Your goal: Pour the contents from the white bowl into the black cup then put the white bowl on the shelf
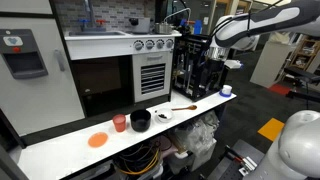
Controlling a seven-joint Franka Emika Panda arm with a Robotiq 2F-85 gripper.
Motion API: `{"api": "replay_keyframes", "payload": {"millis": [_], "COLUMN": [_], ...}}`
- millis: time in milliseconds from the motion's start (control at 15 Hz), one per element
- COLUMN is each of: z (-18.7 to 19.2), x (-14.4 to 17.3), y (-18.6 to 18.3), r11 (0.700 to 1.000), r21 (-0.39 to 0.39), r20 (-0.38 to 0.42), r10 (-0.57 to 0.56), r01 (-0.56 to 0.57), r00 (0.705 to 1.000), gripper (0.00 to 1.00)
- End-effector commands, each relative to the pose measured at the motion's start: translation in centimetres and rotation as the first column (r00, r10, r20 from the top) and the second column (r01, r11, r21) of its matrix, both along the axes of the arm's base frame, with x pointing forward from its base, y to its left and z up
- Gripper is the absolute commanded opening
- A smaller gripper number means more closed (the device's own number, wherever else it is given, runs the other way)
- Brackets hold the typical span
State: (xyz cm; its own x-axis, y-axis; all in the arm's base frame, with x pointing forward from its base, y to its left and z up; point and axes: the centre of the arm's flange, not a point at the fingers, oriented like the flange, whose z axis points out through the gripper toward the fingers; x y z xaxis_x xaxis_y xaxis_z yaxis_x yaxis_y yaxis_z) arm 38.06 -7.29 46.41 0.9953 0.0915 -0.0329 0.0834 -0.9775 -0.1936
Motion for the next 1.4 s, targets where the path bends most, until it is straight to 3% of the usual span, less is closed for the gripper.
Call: {"api": "replay_keyframes", "payload": {"millis": [0,533,933,1333], "z": [0.0,-0.3,-4.9,-11.9], "x": [0.0,-0.1,1.4,4.9], "y": [0.0,-0.2,-2.8,-5.4], "r11": [1.000,1.000,0.990,0.973], "r21": [0.000,0.000,0.098,0.218], "r20": [0.000,0.025,0.069,0.082], "r10": [0.000,-0.019,-0.112,-0.089], "r01": [0.000,0.019,0.105,0.069], "r00": [1.000,1.000,0.991,0.993], "gripper": [1.00,1.00,1.00,1.00]}}
